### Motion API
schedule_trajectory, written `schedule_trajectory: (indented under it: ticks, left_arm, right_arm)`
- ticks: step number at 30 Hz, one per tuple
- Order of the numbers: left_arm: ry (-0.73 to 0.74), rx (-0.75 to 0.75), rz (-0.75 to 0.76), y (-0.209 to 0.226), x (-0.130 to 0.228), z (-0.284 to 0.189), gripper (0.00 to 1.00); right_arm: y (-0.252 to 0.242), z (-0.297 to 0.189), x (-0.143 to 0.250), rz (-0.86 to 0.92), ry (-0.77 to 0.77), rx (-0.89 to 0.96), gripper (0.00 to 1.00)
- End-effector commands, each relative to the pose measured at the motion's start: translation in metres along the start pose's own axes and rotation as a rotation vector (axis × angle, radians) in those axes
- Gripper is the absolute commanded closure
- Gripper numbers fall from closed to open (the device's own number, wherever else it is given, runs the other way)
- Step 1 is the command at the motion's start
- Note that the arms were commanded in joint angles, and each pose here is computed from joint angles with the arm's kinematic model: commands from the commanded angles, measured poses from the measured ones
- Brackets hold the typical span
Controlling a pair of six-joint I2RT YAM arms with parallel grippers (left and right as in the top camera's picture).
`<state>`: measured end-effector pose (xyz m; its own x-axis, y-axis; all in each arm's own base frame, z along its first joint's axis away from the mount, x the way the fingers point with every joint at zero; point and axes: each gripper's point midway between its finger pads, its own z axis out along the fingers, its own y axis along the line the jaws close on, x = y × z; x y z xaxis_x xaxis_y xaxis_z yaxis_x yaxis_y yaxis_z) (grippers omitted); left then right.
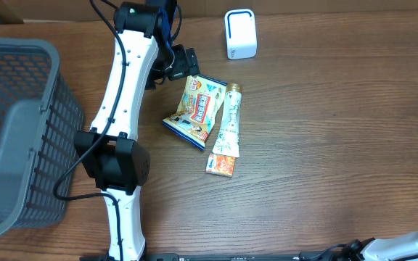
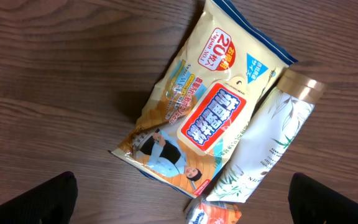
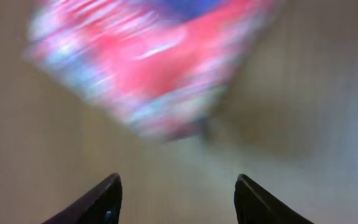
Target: Scan the item barcode
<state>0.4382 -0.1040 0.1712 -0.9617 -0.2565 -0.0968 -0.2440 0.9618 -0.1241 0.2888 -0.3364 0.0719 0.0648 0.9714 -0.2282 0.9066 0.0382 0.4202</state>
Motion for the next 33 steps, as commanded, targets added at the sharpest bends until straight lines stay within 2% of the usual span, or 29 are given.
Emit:
schedule_trajectory:
  ticks: [1,5,9,13,17,20,24,30,33]
  left_arm:
    - [-0.013,0.007,-0.012,0.001,0.0,-0.007,0.0]
    - [-0.013,0.007,-0.012,0.001,0.0,-0.007,0.0]
    - [-0.013,0.007,-0.012,0.001,0.0,-0.007,0.0]
    - [-0.013,0.007,-0.012,0.001,0.0,-0.007,0.0]
    - [-0.013,0.007,-0.012,0.001,0.0,-0.007,0.0]
    - [-0.013,0.007,-0.012,0.001,0.0,-0.007,0.0]
    - [-0.013,0.007,-0.012,0.001,0.0,-0.007,0.01]
    - [-0.013,0.007,-0.012,0.001,0.0,-0.007,0.0]
    - [-0.013,0.007,-0.012,0.001,0.0,-0.007,0.0]
  right_arm:
    - [0.087,-0.014,0.067,-0.219,0.24,-0.352,0.41]
    - [0.134,-0.022,0.145,-0.453,0.382,-0.479,0.39]
    - [0.161,-0.03,0.24,-0.753,0.489,-0.53,0.31]
    - [0.168,-0.037,0.333,-0.969,0.541,-0.485,0.3]
    - [0.163,-0.043,0.402,-1.05,0.497,-0.373,0.3]
    - [0.159,-0.052,0.444,-1.113,0.453,-0.346,0.31]
    - [0.155,-0.075,0.502,-1.222,0.472,-0.421,0.32]
    - [0.144,-0.094,0.554,-1.277,0.509,-0.483,0.35]
    - [0.138,-0.089,0.566,-1.304,0.473,-0.467,0.35]
